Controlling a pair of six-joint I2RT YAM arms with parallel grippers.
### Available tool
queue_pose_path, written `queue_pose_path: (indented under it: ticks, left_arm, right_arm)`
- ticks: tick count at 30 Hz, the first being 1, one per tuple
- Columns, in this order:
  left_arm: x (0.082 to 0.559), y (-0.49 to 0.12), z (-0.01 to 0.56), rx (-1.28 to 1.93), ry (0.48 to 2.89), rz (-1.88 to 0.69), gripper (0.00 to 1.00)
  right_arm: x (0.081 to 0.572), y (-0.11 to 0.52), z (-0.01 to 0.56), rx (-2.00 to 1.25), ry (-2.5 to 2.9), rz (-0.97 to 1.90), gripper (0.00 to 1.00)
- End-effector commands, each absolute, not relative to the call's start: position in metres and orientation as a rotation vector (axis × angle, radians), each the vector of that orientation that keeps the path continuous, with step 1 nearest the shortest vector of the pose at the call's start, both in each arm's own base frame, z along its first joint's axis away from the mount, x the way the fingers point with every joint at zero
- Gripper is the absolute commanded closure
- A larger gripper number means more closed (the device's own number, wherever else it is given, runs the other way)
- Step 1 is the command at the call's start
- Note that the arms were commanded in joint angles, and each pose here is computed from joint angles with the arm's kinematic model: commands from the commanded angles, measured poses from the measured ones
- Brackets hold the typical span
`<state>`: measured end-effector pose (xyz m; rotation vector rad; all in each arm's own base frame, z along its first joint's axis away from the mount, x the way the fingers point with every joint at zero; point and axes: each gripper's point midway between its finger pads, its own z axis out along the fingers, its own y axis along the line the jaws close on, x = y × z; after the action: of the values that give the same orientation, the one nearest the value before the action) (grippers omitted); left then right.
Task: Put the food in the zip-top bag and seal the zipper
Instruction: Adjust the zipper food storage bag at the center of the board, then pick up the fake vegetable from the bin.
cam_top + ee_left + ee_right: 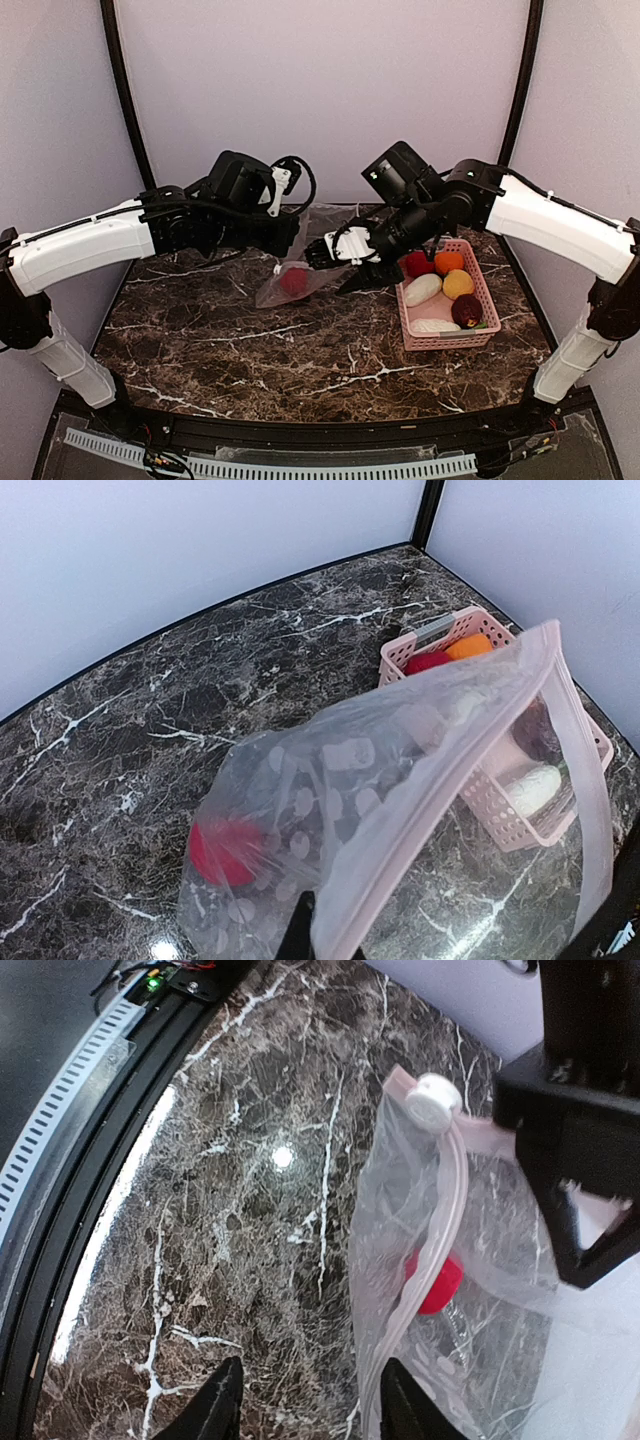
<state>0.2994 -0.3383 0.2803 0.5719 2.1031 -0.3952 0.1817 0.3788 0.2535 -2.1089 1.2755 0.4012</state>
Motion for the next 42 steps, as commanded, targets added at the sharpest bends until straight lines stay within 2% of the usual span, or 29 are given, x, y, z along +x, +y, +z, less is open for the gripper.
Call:
queue_pose_path:
  ticks: [1, 5, 11, 22, 37, 42]
  left_arm:
    - [0.302, -0.331, 0.292, 0.585, 2.084, -0.357, 0.99]
    - [0.304, -0.321, 0.303, 0.581, 2.058, -0.326, 0.99]
    - [0.308, -0.312, 0.301, 0.568, 2.058, -0.285, 0.99]
    - [0.313, -0.310, 0.296, 0.557, 2.057, -0.284, 0.99]
    - [0.311, -0.304, 0.284, 0.560, 2.076, -0.271, 0.99]
    - [0.310, -0.305, 0.281, 0.564, 2.085, -0.273, 0.99]
  right_arm:
    - [0.167, 0.377, 0.316, -2.008, 1.213, 0.594, 0.51]
    - [0.176, 0.355, 0.350, -1.902, 1.226, 0.697, 0.46]
    - [0.210, 0.309, 0.343, -1.762, 1.369, 0.698, 0.46]
    - [0.254, 0.238, 0.264, -1.563, 1.709, 0.597, 0.50]
    - [0.252, 0.193, 0.151, -1.703, 1.995, 0.413, 0.63]
    - [0.246, 0.183, 0.123, -1.733, 2.067, 0.387, 0.64]
